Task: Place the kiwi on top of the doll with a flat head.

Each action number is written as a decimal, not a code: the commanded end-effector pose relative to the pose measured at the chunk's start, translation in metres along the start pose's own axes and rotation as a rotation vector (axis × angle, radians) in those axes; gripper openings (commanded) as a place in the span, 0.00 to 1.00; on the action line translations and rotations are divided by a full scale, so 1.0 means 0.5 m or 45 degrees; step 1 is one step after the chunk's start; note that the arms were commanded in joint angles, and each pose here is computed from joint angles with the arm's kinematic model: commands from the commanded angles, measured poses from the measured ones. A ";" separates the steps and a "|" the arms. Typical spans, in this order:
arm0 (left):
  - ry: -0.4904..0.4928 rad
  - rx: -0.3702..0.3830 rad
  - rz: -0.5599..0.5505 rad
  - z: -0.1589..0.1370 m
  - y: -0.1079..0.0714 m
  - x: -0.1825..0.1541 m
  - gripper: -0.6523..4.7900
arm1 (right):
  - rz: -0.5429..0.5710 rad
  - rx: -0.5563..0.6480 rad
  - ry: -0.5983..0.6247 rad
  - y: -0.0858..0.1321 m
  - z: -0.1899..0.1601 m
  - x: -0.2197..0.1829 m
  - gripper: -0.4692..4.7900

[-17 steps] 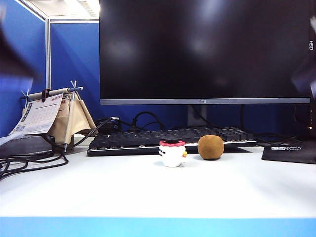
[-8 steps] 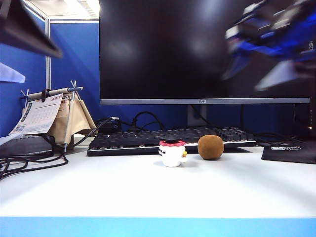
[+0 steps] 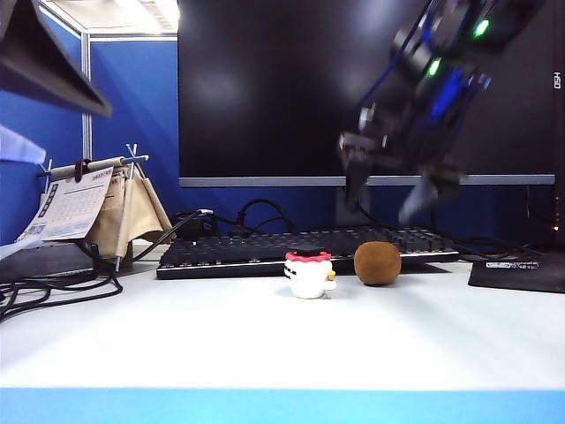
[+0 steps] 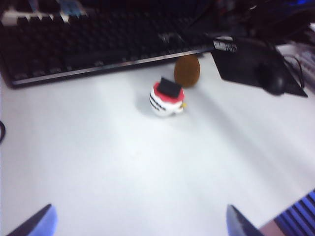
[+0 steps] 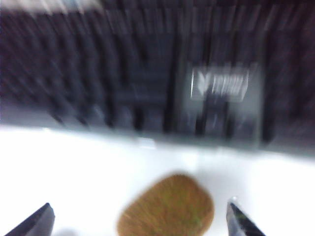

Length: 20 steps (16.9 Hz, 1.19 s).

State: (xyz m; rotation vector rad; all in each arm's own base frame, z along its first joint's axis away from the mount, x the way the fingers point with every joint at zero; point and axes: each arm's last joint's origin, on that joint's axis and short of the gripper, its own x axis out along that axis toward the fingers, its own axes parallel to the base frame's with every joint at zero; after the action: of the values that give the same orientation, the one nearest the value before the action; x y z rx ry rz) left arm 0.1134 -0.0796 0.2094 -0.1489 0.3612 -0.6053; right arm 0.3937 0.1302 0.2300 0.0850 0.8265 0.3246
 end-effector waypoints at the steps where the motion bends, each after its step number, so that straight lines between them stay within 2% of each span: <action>1: -0.005 0.002 -0.011 0.004 -0.001 -0.001 1.00 | -0.005 -0.006 0.129 0.009 -0.031 0.041 1.00; 6: 0.027 0.000 -0.090 0.001 -0.005 -0.002 1.00 | -0.092 -0.016 0.235 0.015 -0.071 0.098 1.00; 17: 0.094 -0.007 -0.099 -0.008 -0.004 -0.002 1.00 | -0.096 -0.014 0.183 0.014 -0.069 0.115 1.00; 20: 0.139 -0.012 -0.088 -0.015 -0.002 -0.002 1.00 | -0.088 -0.016 0.143 0.015 -0.064 0.116 0.95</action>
State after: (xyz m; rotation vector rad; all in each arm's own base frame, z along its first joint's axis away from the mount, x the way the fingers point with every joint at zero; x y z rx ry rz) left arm 0.1095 -0.0799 0.2015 -0.1364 0.4620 -0.6744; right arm 0.4030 0.1527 0.1655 0.0164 0.9668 0.2657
